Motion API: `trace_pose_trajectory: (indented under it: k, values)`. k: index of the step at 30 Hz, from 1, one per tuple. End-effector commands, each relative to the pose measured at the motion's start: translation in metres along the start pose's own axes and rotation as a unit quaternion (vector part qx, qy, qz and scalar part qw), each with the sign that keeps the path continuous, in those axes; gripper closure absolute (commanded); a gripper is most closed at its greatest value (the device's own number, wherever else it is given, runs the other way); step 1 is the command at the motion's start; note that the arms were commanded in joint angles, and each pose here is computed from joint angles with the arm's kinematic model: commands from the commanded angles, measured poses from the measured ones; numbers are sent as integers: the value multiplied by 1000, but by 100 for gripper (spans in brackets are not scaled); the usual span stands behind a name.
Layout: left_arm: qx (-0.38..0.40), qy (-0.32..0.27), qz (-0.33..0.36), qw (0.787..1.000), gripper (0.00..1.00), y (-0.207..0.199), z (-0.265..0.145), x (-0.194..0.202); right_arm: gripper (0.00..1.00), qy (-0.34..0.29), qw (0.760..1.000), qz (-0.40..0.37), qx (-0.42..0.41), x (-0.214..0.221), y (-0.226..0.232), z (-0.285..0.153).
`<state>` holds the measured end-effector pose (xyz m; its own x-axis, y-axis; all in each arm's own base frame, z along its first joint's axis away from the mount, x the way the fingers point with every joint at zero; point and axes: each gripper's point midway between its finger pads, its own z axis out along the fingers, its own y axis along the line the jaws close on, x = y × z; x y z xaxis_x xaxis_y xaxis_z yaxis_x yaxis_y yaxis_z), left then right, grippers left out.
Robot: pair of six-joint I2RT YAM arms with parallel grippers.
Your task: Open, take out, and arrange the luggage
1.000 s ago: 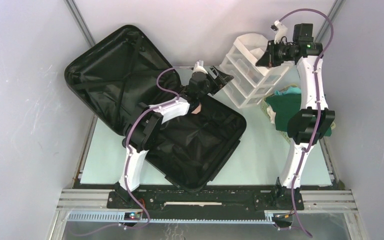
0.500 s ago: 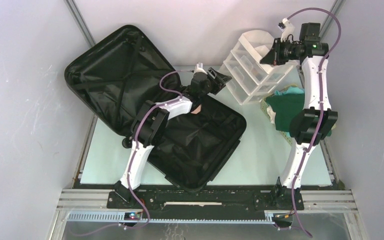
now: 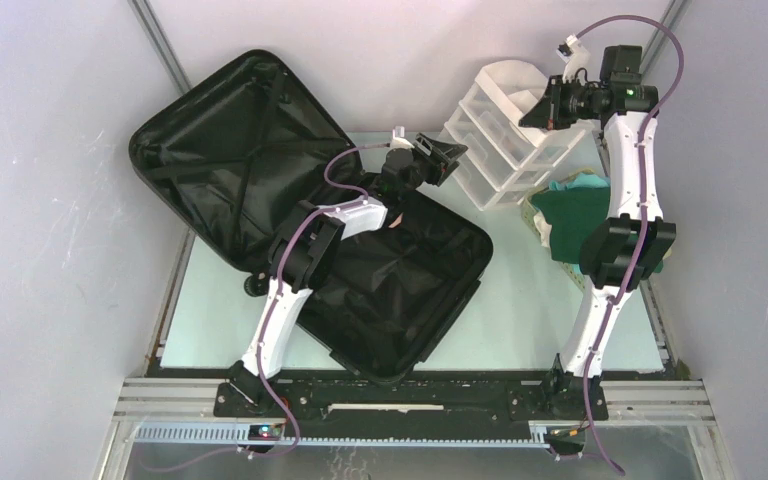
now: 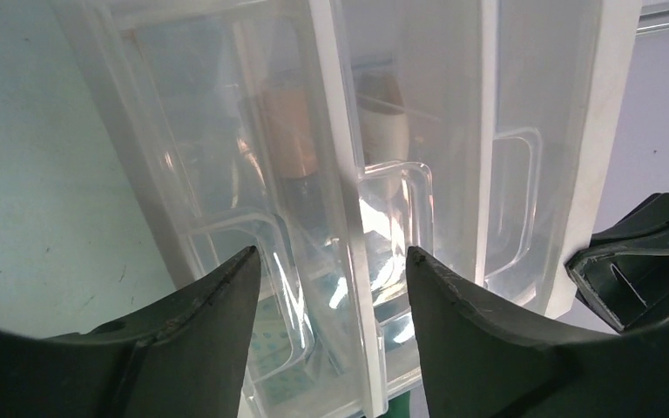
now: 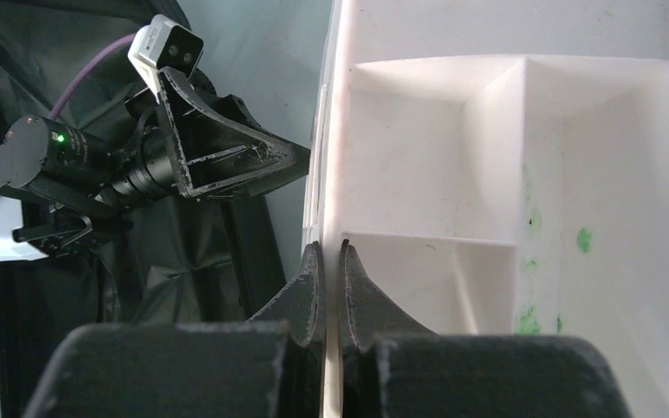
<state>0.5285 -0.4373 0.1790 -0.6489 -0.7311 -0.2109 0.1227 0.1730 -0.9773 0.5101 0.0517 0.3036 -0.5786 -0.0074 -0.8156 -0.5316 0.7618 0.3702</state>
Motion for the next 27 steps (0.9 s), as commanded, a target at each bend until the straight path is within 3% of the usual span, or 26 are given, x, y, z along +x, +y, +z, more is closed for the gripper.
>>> trace_pose_trajectory:
  k: [1, 5, 10, 15, 20, 27]
  values:
    - [64, 0, -21, 998, 33, -44, 7, 0, 100, -101, 989, -102, -32, -70, 46, -41]
    - [60, 2, -29, 998, 29, -45, 9, 2, 100, -101, 989, -100, -33, -69, 46, -41]
    - [116, 14, -60, 991, 29, -73, 12, 3, 100, -95, 991, -94, -29, -66, 42, -37]
    - [154, 25, -60, 986, 36, -101, 9, 4, 100, -86, 992, -95, -9, -61, 32, -32]
    - [171, 23, -59, 983, 43, -117, 0, 0, 100, -39, 980, -161, 114, -46, -2, -18]
    - [175, 13, -60, 983, 45, -106, -13, -14, 100, -12, 934, -235, 268, -45, -44, -15]
